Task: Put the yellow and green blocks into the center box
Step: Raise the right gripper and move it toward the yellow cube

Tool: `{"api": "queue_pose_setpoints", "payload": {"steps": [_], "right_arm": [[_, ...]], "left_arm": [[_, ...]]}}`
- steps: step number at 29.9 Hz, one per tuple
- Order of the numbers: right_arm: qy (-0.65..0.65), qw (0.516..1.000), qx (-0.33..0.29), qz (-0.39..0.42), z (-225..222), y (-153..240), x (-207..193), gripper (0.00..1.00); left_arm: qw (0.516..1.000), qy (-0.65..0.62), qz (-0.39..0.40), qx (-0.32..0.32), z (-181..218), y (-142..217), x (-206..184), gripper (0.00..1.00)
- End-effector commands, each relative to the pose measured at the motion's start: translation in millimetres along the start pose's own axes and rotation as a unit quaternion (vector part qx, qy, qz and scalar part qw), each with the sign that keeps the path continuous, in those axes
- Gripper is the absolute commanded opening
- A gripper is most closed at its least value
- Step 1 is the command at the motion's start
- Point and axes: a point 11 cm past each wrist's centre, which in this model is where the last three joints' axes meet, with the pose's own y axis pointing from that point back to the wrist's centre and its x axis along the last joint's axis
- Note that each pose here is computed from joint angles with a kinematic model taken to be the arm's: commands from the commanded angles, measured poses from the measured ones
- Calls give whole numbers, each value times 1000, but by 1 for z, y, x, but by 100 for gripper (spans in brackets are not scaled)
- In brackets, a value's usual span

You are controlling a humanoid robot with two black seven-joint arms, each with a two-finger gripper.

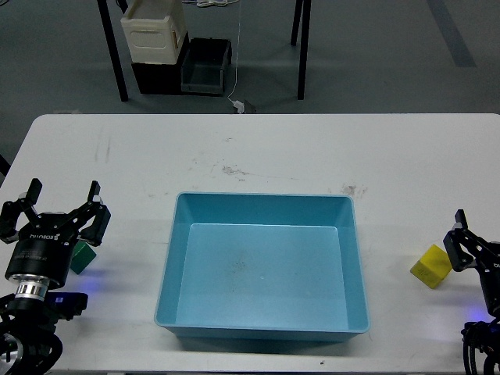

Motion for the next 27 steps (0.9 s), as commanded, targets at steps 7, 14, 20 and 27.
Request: {"api": "queue_pose_setpoints", "payload": {"steps": [7,14,20,27], "right_arm": [[19,1000,-7,-13,3,-7,-7,100],[281,954,-70,-81,-16,-37,-48,100],[578,797,-95,-147,-31,-76,-108,100],[780,561,-71,-269,-33,-107,-200,100]], "left_arm": [[1000,0,0,-1,0,0,0,100],[1000,2,0,-3,0,0,0,100],[1000,2,0,-4,0,0,0,100],[1000,4,-1,-6,-1,0,0,100]]}}
